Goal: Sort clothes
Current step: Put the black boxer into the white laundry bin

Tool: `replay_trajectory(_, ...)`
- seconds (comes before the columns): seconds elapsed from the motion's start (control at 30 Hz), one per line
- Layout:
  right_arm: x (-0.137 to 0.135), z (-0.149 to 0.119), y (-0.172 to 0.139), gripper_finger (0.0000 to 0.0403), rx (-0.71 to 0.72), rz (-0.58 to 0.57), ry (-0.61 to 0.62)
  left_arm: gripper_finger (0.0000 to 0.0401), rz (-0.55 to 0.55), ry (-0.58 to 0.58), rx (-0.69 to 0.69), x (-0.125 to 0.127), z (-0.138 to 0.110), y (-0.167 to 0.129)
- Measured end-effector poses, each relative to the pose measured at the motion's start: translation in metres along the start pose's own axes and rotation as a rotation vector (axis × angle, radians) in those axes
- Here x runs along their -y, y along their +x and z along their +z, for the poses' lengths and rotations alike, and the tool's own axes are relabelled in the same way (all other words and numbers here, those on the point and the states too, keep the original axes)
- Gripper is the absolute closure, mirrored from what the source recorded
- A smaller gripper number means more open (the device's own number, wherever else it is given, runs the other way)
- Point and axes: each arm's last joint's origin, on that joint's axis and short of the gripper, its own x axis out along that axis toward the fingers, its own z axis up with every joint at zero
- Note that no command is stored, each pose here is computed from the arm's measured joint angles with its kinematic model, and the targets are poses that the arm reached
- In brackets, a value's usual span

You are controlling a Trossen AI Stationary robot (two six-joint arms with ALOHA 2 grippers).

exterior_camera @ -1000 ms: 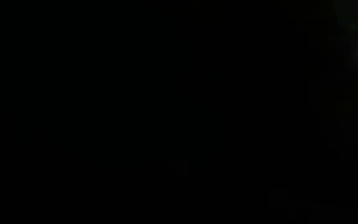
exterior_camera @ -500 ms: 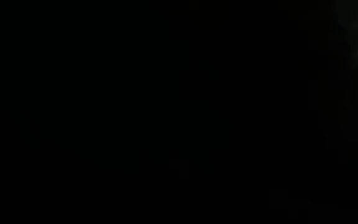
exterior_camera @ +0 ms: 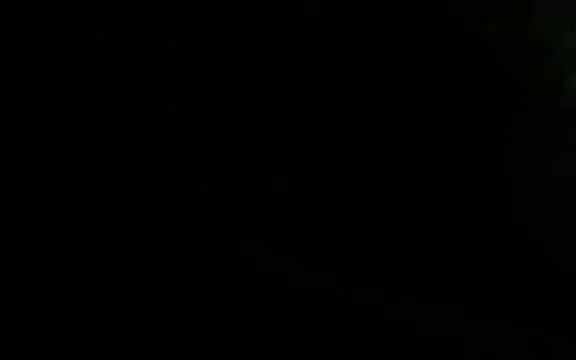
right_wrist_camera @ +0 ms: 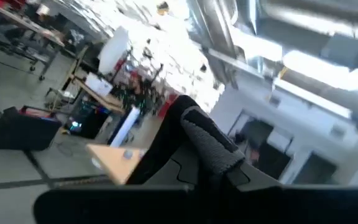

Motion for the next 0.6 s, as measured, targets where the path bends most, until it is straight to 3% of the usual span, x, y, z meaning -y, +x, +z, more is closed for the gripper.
replay_trajectory(0.2, -0.011, -0.027, 0.009, 0.0349, -0.154, 0.121, 0.04, 0.0203, 0.0, 0.003, 0.0, 0.0, 0.0, 0.0)
replay_trajectory(0.43, -0.022, -0.042, 0.008, 0.0223, -0.276, 0.207, 0.002, 0.0203, 0.001, -0.017, 0.0, 0.0, 0.0, 0.0)
replay_trajectory(0.6, -0.027, -0.055, 0.001, 0.0152, -0.405, 0.243, -0.104, 0.0203, 0.001, -0.02, 0.0, 0.0, 0.0, 0.0)
